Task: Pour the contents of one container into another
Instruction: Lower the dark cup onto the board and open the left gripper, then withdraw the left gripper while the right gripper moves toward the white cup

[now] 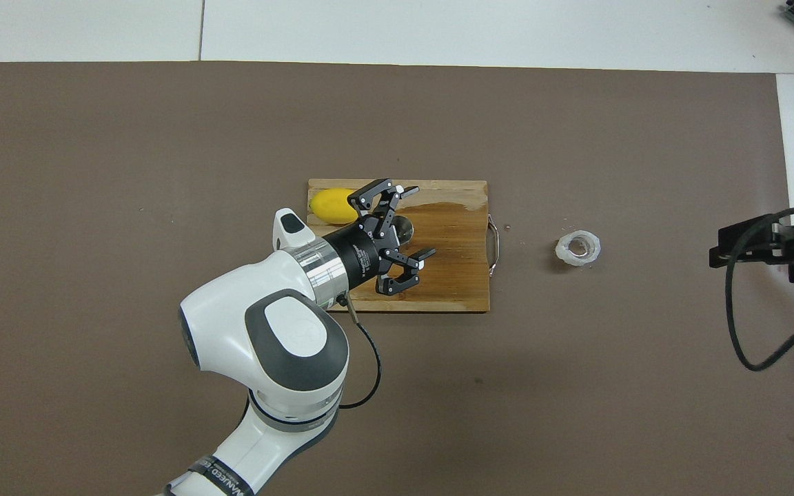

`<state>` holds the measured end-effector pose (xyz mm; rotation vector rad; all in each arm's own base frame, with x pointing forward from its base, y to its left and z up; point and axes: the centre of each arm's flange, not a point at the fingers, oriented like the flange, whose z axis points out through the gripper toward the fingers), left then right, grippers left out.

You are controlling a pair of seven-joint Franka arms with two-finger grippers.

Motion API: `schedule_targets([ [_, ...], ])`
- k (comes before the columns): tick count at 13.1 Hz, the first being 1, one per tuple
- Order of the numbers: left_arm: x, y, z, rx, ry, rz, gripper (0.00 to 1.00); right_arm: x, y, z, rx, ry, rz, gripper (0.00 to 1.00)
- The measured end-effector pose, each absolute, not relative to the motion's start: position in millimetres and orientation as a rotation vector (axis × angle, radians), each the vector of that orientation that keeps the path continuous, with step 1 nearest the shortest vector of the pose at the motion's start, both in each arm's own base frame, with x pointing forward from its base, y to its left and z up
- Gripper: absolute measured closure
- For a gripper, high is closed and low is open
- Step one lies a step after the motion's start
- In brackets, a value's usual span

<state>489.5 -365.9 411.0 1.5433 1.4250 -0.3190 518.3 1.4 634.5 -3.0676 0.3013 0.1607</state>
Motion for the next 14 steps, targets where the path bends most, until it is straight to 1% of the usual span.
schedule_targets([
  [4, 505, -364, 427, 1.842, 1.182, -0.187, 0.0, 518, 2, 634, -3.068, 0.298, 0.161, 0.0],
  [6, 519, -345, 438, 2.0, 1.053, -0.135, 0.0, 516, 2, 638, -3.069, 0.279, 0.151, 0.0],
  [8, 534, -316, 447, 2.17, 0.93, -0.112, 0.0, 509, 2, 650, -3.071, 0.23, 0.114, 0.0],
  [11, 548, -264, 467, 2.369, 0.773, -0.12, 0.0, 502, -4, 656, -3.07, -0.026, 0.078, 0.0],
  [14, 544, -220, 483, 2.627, 0.555, -0.039, 0.0, 504, -42, 643, -2.983, -0.358, 0.038, 0.0],
])
